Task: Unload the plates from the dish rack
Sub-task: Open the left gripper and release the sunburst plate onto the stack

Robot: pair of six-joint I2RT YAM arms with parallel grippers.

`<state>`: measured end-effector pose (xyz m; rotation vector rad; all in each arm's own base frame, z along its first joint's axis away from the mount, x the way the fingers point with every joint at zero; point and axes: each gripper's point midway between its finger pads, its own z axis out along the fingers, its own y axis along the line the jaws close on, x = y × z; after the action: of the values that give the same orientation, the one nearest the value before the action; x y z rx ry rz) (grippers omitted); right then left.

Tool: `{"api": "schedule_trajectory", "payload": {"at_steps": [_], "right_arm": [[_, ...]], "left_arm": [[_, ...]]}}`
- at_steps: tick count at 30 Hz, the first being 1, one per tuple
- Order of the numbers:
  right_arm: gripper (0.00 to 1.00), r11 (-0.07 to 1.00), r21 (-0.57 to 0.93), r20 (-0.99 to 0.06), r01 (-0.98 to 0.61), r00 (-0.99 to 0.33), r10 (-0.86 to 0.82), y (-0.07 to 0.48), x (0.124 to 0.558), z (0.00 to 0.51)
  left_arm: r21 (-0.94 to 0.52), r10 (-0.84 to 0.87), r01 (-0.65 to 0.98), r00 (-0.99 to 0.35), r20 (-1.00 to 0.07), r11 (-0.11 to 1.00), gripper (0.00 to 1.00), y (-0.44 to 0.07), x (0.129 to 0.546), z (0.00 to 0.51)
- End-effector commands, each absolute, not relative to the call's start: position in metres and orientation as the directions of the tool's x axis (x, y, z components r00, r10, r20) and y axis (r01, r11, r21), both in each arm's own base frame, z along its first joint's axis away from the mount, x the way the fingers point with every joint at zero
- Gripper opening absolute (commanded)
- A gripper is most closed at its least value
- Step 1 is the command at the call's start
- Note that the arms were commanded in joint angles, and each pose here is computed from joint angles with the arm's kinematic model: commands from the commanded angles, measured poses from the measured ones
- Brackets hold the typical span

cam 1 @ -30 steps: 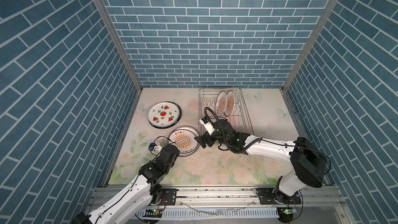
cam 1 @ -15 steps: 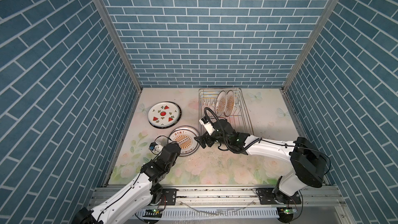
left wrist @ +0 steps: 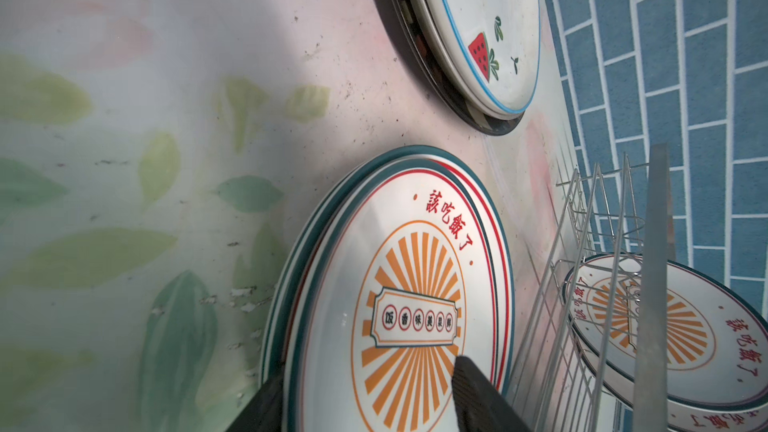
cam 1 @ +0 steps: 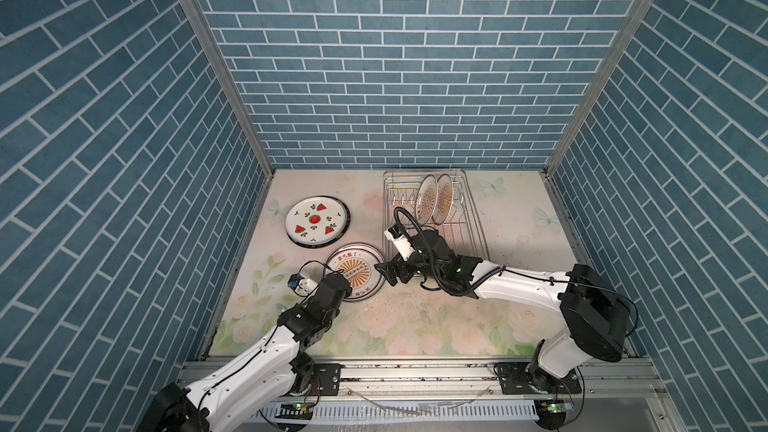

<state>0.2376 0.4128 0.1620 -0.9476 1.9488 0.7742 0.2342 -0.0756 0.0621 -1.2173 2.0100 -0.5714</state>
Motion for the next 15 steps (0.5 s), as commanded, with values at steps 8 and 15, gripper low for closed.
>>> {"api": "schedule_trajectory", "payload": {"at_steps": [8, 15], "right_arm": [[0.96, 0.515, 0.135, -0.880, -0.847, -0.341, -0.330, 0.415, 0.236, 0.169], [0.96, 0.520, 0.133, -0.880, -0.844, -0.342, -0.330, 0.414, 0.237, 0.168]], "left_arm": [[-0.644, -0.871, -0.587, -0.290, -0.398, 0.490, 0.60, -0.068, 0.238, 0.068], [-0.621, -0.860, -0.600, -0.279, -0.427, 0.504, 0.56, -0.062, 0.237, 0.068]]}}
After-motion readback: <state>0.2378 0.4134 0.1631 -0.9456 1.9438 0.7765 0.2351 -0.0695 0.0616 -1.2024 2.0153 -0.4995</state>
